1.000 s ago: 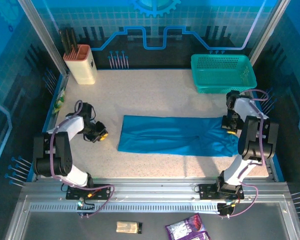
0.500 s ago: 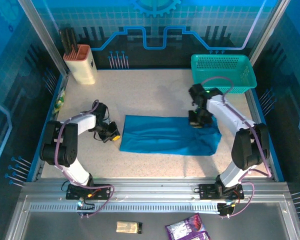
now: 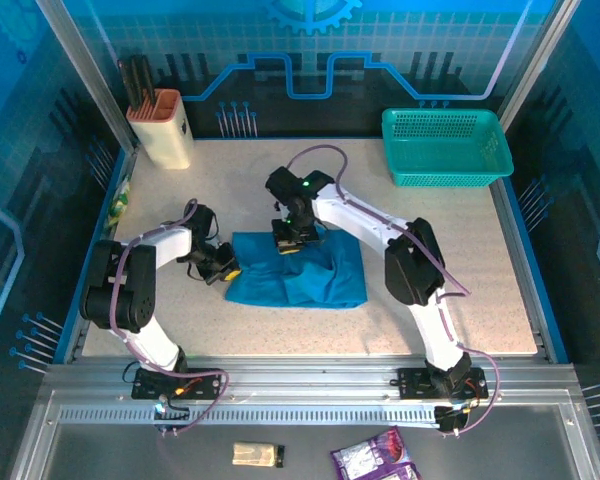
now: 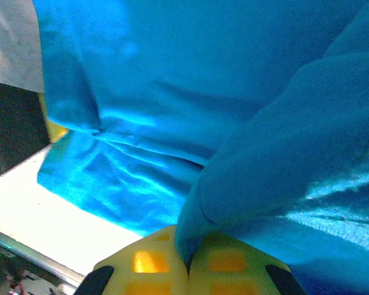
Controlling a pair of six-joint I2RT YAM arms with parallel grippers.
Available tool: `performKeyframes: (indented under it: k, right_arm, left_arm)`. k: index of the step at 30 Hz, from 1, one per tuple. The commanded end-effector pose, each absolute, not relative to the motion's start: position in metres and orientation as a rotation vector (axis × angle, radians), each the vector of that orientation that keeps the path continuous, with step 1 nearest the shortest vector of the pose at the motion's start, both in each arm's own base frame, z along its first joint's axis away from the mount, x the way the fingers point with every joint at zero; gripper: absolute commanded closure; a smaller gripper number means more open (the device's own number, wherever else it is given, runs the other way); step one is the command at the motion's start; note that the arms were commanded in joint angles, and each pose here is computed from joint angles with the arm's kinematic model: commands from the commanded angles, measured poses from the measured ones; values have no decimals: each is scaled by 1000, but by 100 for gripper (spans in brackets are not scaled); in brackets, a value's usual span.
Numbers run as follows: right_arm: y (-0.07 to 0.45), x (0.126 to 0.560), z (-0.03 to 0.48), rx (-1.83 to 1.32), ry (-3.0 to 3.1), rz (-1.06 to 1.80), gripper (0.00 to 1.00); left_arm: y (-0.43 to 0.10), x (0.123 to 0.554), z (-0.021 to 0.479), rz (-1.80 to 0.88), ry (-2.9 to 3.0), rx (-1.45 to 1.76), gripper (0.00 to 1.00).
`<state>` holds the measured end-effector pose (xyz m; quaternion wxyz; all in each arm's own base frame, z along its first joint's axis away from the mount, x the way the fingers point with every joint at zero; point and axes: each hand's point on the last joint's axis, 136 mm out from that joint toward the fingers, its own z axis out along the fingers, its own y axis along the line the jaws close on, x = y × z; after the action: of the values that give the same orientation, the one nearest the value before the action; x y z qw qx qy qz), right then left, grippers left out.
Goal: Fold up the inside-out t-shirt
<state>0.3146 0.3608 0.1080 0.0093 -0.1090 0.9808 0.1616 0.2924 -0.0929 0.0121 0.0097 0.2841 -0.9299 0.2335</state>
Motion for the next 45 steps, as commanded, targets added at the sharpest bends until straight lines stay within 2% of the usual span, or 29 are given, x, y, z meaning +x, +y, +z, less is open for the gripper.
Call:
performKeyframes:
  k: [1,7,16,22,26,29,30,32,33,35,37,41,45]
  right_arm:
    - [379,313,120,-326,3077,604,100]
    - [395,307,143,-381,3044,732,100]
    - [383,279,194,-459,2977,861,100]
    - [410,275,182,-526,3000,971,100]
    - [435,280,167,-554,2997,1051,100]
    - [457,290,161,-566,2944,1142,96]
    - [466,292,163,-585,2912,1207,92]
    - [482,294,169,-627,2844,1320,67]
    - [487,294,176,-653,2805,1369,59]
    - [492,296,183,-682,2752,1409,51]
    - [489,299,191,-702,2711,1417,47]
    - [467,315,199,-664,2680,1364,46]
    - [423,338,174,-570,2763,1168,48]
  left_arm:
    - [-96,290,0,719,-2901,862,100]
    - [-94,284,-6,682,-2896,863,100]
    - [-91,285,-2,664,-2913,868,100]
    - [-91,286,2,665,-2918,870,100]
    - [-76,280,28,565,-2980,914,97]
    - [-44,262,50,344,-3046,1009,94]
    - [-35,256,58,301,-3062,1040,92]
    - [-25,247,70,274,-3081,1083,87]
    - [-23,244,75,283,-3092,1090,85]
    - [-22,241,83,302,-3107,1088,83]
    - [-28,241,89,351,-3108,1061,84]
    - [-47,244,91,499,-3091,1010,85]
    - [-72,243,85,620,-3046,965,87]
